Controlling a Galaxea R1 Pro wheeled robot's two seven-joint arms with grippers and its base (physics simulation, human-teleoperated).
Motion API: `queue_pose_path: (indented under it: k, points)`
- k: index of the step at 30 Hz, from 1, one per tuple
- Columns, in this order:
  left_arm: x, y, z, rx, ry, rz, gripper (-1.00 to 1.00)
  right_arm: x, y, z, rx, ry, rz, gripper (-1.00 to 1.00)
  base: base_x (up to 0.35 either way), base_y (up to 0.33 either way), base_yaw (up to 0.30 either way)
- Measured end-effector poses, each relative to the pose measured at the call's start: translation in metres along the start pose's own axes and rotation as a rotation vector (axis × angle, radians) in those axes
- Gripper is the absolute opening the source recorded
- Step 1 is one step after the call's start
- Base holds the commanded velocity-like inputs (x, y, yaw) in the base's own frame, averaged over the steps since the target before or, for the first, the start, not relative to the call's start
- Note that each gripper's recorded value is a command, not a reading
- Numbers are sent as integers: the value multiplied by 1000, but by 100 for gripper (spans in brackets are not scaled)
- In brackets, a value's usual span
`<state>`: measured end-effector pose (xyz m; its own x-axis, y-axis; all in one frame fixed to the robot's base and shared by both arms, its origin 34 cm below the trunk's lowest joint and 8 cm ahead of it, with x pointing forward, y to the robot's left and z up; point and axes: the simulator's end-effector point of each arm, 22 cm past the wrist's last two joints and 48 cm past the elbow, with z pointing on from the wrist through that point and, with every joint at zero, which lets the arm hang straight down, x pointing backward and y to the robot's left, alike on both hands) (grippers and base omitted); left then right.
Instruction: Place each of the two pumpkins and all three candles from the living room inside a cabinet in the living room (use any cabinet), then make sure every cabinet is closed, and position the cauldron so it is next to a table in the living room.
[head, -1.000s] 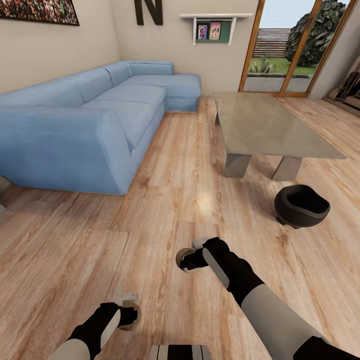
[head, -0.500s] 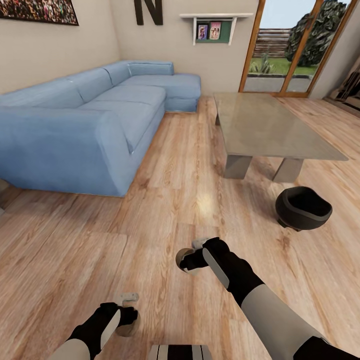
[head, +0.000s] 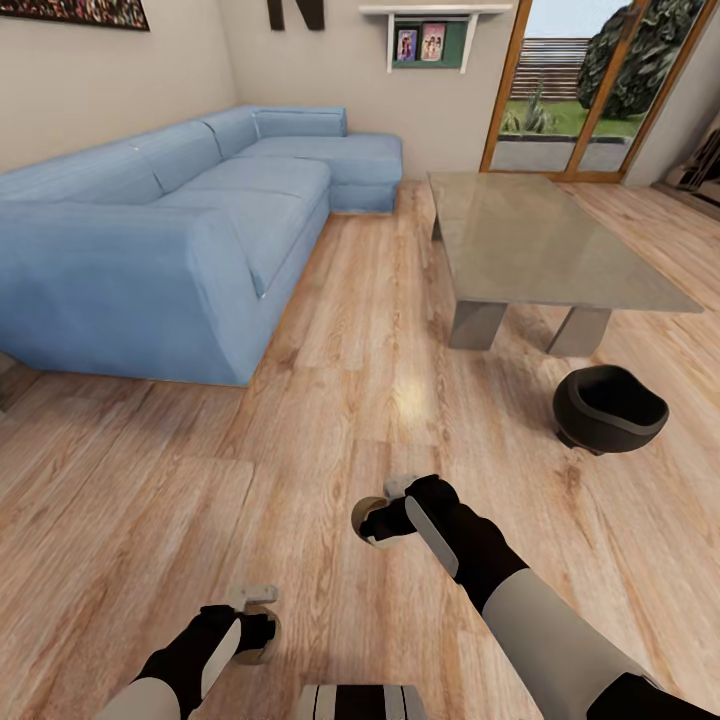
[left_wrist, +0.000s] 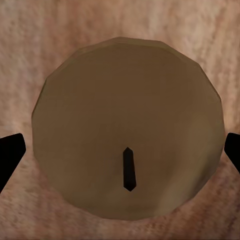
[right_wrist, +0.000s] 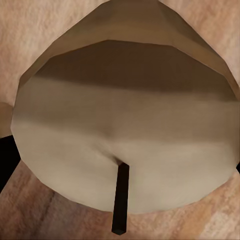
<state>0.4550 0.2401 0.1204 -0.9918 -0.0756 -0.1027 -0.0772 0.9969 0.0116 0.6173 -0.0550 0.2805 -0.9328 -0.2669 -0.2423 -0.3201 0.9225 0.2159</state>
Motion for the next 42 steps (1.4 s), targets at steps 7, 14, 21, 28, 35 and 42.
queue_pose_path:
  k: [7, 14, 21, 28, 35, 42]
  points:
    - [0, 0, 0, 0, -1, 0, 100, 0, 0, 0, 0, -1, 0, -100, 0, 0, 0]
    - [0, 0, 0, 0, -1, 0, 100, 0, 0, 0, -1, -1, 0, -100, 0, 0, 0]
    - [0, 0, 0, 0, -2, 0, 100, 0, 1, 0, -2, -1, 0, -100, 18, -9, 0]
    - [0, 0, 0, 0, -1, 0, 100, 0, 0, 0, -1, -1, -1, -100, 10, -7, 0]
    - [0, 0, 0, 0, -1, 0, 100, 0, 0, 0, 0, -1, -1, -100, 0, 0, 0]
    - [3, 0, 3, -1, 7, 0, 100, 3, 0, 4, -2, 7, 1, -100, 0, 0, 0]
